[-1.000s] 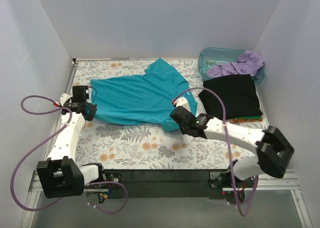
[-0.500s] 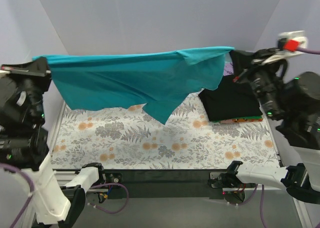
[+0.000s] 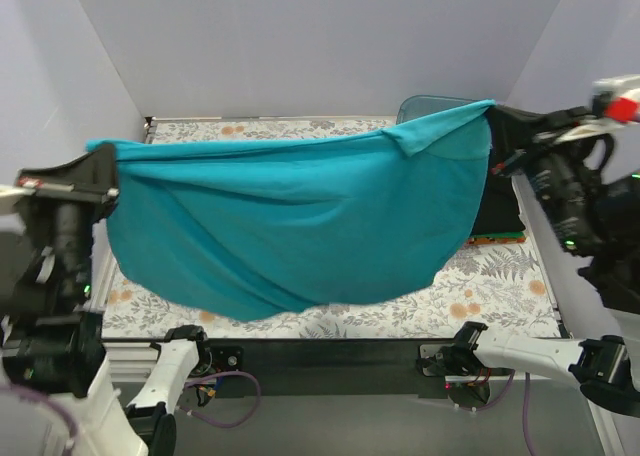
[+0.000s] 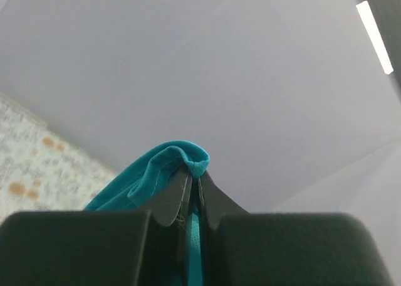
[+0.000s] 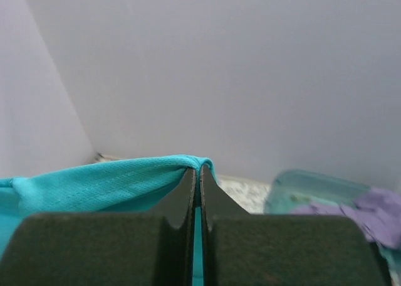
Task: Fold and stack the t-shirts
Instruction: Flatten the tshirt out
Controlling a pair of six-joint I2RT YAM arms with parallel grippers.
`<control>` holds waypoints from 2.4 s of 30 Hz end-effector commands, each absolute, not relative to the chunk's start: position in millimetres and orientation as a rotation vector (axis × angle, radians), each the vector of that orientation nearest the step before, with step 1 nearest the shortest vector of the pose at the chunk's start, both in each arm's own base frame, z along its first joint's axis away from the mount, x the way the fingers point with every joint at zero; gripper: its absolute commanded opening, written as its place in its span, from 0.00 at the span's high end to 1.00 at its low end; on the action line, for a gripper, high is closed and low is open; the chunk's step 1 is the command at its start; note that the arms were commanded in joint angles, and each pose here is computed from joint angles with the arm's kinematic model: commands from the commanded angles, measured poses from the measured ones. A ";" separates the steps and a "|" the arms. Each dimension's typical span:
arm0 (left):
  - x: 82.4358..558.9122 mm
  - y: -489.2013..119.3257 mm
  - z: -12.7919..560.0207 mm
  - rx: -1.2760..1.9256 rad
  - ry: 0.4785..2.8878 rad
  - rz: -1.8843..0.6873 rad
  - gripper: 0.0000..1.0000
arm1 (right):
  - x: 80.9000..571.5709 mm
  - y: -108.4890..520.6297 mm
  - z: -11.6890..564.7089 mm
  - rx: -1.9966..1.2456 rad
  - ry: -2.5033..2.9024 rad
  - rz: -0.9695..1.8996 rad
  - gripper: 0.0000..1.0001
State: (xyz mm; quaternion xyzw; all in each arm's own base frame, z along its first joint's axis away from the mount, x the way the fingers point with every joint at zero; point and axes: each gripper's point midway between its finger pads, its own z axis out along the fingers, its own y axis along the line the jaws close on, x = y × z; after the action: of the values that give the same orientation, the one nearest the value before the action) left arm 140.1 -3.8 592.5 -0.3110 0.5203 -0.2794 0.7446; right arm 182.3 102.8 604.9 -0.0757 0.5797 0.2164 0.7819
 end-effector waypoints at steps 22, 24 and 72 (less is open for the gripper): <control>326.2 -31.0 91.9 -1.194 2.288 -0.507 0.02 | 362.8 118.8 174.7 -0.120 2.102 -0.108 0.99; 324.1 -50.5 87.3 -1.128 2.321 -0.576 0.02 | 361.5 110.8 161.1 -0.087 2.134 -0.121 0.99; 399.2 -95.1 35.4 -0.871 2.557 -0.435 0.92 | 344.0 77.2 123.7 -0.019 2.227 -0.144 0.99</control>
State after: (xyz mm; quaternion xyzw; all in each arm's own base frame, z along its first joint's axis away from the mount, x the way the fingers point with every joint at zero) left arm 394.1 -85.8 27.0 -0.3399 0.9096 -0.1365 0.1963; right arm 339.0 78.2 113.5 -0.0234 0.9057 -0.0660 0.4181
